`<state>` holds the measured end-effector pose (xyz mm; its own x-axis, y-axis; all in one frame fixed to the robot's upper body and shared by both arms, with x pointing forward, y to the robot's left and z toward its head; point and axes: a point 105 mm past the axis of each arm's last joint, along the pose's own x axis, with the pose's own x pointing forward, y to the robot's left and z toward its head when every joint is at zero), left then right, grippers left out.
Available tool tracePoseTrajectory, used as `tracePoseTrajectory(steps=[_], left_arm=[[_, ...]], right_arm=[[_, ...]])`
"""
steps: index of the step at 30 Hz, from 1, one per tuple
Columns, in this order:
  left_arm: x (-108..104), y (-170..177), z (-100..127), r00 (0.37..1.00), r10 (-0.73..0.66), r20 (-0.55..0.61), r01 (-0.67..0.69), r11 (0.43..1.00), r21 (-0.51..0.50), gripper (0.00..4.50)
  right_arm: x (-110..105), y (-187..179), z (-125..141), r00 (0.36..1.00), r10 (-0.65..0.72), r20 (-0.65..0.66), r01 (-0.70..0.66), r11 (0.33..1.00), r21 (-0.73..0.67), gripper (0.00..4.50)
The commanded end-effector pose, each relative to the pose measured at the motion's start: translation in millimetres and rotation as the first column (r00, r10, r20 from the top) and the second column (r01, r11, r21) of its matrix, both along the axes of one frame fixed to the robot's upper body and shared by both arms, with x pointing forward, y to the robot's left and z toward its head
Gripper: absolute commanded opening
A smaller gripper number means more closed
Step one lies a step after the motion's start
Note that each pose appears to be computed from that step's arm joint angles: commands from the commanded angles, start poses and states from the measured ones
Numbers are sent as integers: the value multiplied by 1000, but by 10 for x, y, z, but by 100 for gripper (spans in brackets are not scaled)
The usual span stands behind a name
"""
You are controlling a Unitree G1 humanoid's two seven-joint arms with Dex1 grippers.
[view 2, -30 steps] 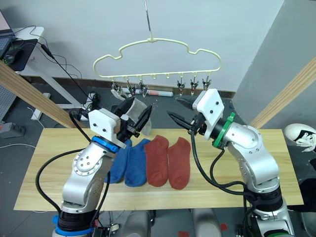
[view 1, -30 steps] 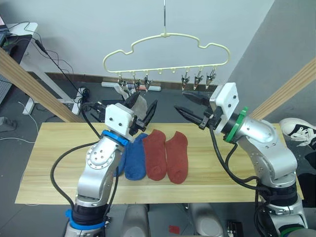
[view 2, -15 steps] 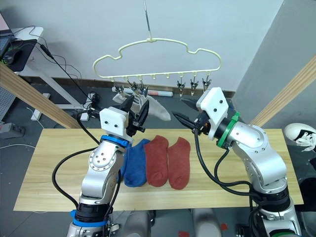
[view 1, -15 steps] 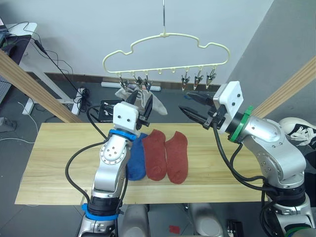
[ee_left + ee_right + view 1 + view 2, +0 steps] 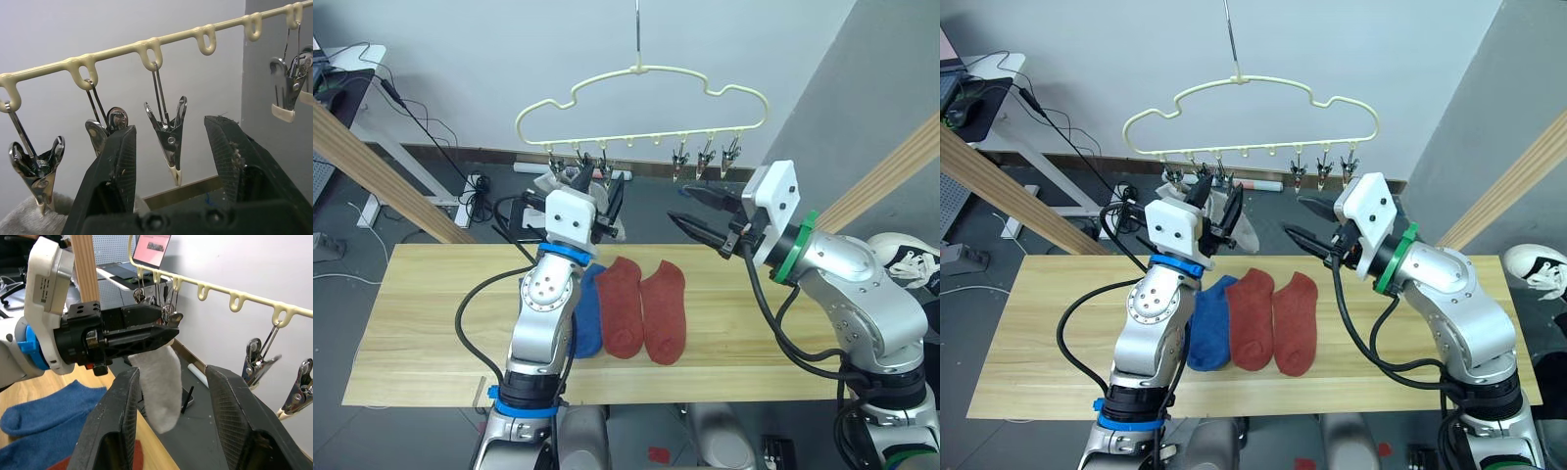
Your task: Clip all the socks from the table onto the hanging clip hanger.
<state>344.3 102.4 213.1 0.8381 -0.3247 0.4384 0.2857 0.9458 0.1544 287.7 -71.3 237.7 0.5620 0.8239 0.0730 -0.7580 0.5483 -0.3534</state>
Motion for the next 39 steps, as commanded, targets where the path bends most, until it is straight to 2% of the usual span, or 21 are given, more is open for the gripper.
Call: tracePoseTrajectory(steps=[1, 17, 18, 20, 22, 39], left_arm=[[-39, -17, 139, 998, 9, 56, -8, 1000, -11, 243], [-34, -46, 243, 995, 63, 73, -62, 998, -12, 243], [-34, -39, 249, 995, 69, 77, -68, 998, -14, 215], [-33, -36, 257, 994, 73, 81, -72, 997, -14, 190], [-31, -43, 261, 994, 71, 83, -71, 997, -11, 137], [-27, -66, 274, 993, 69, 92, -69, 998, -4, 137]], right_arm=[[-75, -21, 79, 999, 17, 39, -18, 1000, 11, 221], [-82, -30, 55, 999, 36, 23, -36, 999, 5, 221], [-82, -29, 55, 999, 36, 23, -37, 999, 5, 221], [-82, -27, 54, 999, 36, 22, -36, 999, 5, 221], [-82, -25, 53, 999, 36, 22, -36, 999, 6, 221], [-70, -26, 23, 999, 36, 12, -36, 999, 7, 221]])
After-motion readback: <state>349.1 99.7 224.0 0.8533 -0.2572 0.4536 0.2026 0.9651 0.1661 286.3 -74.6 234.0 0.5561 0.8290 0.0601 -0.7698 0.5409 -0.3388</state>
